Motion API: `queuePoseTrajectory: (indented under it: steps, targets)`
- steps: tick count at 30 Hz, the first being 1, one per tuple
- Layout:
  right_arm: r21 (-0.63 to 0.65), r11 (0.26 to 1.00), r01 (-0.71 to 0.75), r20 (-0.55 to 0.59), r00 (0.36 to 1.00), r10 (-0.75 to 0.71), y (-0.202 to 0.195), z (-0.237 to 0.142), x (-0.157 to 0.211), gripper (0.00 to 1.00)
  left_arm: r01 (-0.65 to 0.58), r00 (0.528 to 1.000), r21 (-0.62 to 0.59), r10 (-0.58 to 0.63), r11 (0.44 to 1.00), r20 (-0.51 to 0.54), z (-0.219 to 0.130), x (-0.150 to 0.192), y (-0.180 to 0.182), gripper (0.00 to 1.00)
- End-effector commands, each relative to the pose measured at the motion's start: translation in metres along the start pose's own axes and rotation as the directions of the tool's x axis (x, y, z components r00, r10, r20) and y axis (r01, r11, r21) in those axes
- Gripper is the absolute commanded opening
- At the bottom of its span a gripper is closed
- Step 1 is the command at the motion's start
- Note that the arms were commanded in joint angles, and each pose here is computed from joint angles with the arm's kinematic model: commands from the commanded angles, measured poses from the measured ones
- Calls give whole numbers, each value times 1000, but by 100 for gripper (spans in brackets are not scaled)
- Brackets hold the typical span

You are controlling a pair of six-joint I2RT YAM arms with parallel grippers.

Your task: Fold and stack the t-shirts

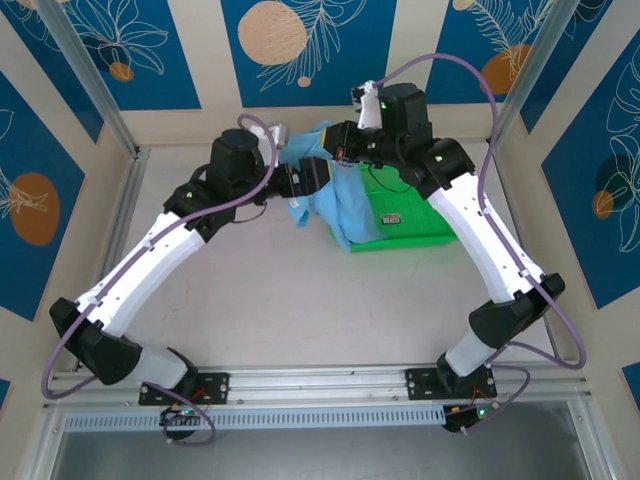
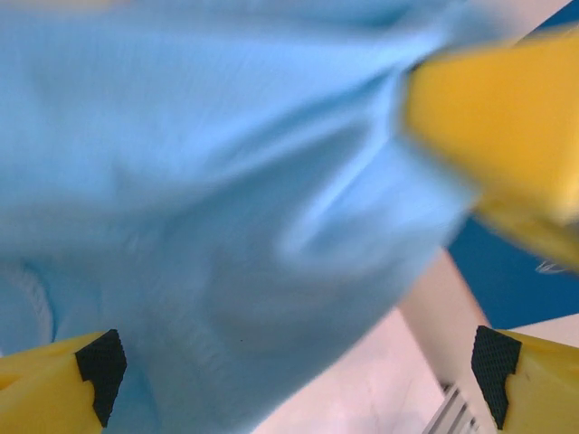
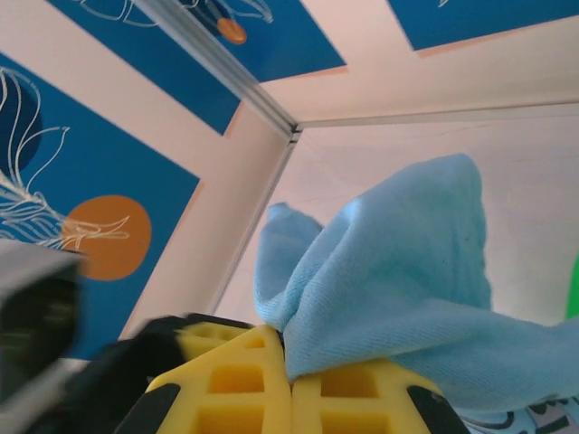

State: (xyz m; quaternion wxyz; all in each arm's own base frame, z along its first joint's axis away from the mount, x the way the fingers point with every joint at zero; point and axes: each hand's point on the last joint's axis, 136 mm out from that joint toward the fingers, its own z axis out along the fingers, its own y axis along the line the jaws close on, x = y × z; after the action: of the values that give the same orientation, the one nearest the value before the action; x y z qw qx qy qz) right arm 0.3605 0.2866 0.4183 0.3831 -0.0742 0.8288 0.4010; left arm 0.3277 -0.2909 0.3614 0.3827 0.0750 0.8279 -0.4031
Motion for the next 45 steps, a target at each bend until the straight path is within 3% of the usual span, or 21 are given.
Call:
queuePoseTrajectory:
  steps: [1, 4, 9, 11, 14, 16, 17, 18, 21, 24, 28, 35, 38, 45]
  targets:
    - [-125, 992, 18, 0, 1000, -18, 42, -9, -1, 0, 50, 995, -33, -47, 998, 83, -25, -5, 19, 100]
    - [-182, 983, 11, -28, 999, -16, 60, -7, 5, 0, 123, 985, 4, -123, 992, 124, -32, -5, 31, 100]
    - [-233, 973, 3, -80, 997, -22, 79, -2, 17, 0, 104, 992, 175, -114, 979, 48, -21, 2, 6, 97]
    - [-241, 970, 12, -98, 995, -37, 86, -3, 24, 0, 84, 993, 196, -98, 977, 64, -21, -1, 2, 80]
    - [-213, 977, 18, -115, 992, -43, 84, -3, 32, 0, 45, 992, 224, -70, 974, 106, -30, -10, -8, 27]
    - [-165, 986, 10, -128, 991, -32, 75, -3, 35, 13, 17, 989, 203, -47, 979, 141, -40, -18, -10, 2]
    - [-123, 992, 6, -128, 991, -22, 67, -5, 35, 25, 8, 985, 167, -36, 986, 167, -48, -22, -8, 0]
    - [-72, 997, 2, -122, 992, -11, 57, -10, 34, 38, -1, 979, 124, -24, 992, 200, -58, -27, -4, 0]
    - [84, 996, -14, -63, 998, 19, 26, -38, 27, 64, -14, 936, 24, 4, 1000, 352, -102, -46, 2, 0]
    - [191, 976, -102, 46, 994, 95, -15, -75, 23, 79, -6, 855, -45, 28, 999, 517, -158, -68, 4, 0]
    - [308, 926, -218, 103, 975, 196, -89, -98, 50, 81, 36, 786, -124, 49, 992, 616, -210, -84, 6, 0]
    - [428, 899, -90, -194, 963, 189, -146, -46, 137, 80, 178, 710, -390, 156, 904, 686, -269, -90, 46, 0]
    - [475, 880, 10, -316, 935, 159, -151, -7, 157, 78, 203, 737, -409, 137, 890, 662, -259, -85, 57, 0]
    - [628, 747, 218, -505, 844, 179, -200, 80, 185, 68, 235, 845, -332, -24, 914, 533, -179, -37, 93, 0]
